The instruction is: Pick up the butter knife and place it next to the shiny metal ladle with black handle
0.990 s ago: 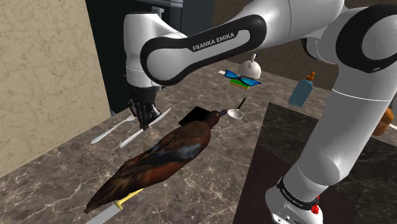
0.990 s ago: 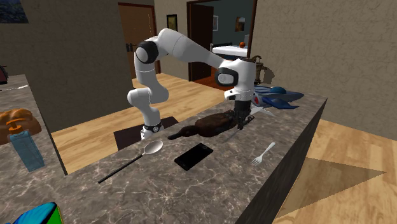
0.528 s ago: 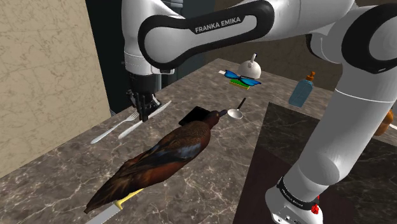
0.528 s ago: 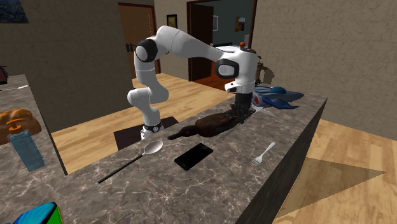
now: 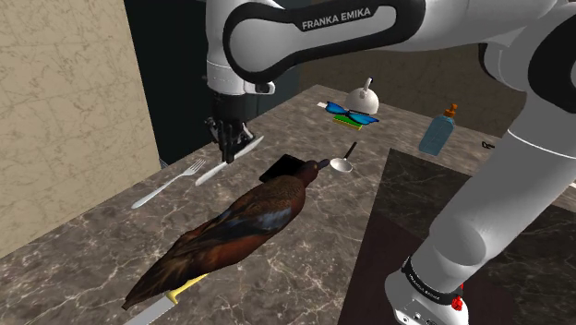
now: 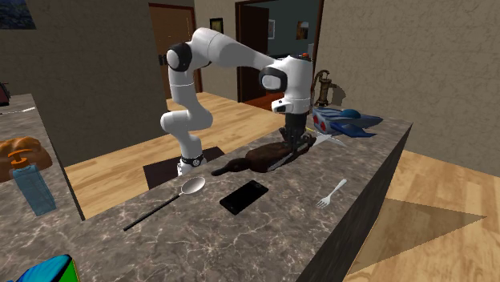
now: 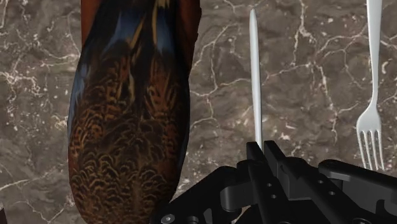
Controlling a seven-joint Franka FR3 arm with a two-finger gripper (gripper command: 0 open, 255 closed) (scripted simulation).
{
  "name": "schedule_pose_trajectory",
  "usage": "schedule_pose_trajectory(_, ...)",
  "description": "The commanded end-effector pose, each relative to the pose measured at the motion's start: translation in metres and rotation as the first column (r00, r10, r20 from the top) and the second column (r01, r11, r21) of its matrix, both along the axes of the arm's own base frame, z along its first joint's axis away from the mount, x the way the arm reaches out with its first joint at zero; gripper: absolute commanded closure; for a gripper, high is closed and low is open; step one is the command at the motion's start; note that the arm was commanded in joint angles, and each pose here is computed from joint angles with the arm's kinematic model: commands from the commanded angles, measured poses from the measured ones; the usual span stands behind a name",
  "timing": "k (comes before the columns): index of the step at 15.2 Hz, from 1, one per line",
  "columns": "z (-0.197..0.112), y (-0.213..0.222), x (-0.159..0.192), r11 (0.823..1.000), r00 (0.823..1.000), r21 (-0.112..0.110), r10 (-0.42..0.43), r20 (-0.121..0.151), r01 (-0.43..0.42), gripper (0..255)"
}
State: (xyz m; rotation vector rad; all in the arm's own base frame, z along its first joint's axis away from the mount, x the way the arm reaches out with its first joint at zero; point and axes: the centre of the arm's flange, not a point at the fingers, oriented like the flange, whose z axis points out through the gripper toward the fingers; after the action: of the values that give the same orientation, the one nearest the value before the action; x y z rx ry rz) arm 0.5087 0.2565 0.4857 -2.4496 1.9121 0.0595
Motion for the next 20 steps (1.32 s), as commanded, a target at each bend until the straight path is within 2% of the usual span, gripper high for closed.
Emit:
schedule_pose_trajectory(1, -0.001, -0.028, -0.003, 1.0, 1.0, 0.001, 0.002, 0.0, -0.002, 255)
schedule_pose_trajectory(20, -0.001, -0.276, -0.036, 1.0, 1.0, 0.001, 0.002, 0.0, -0.002, 255)
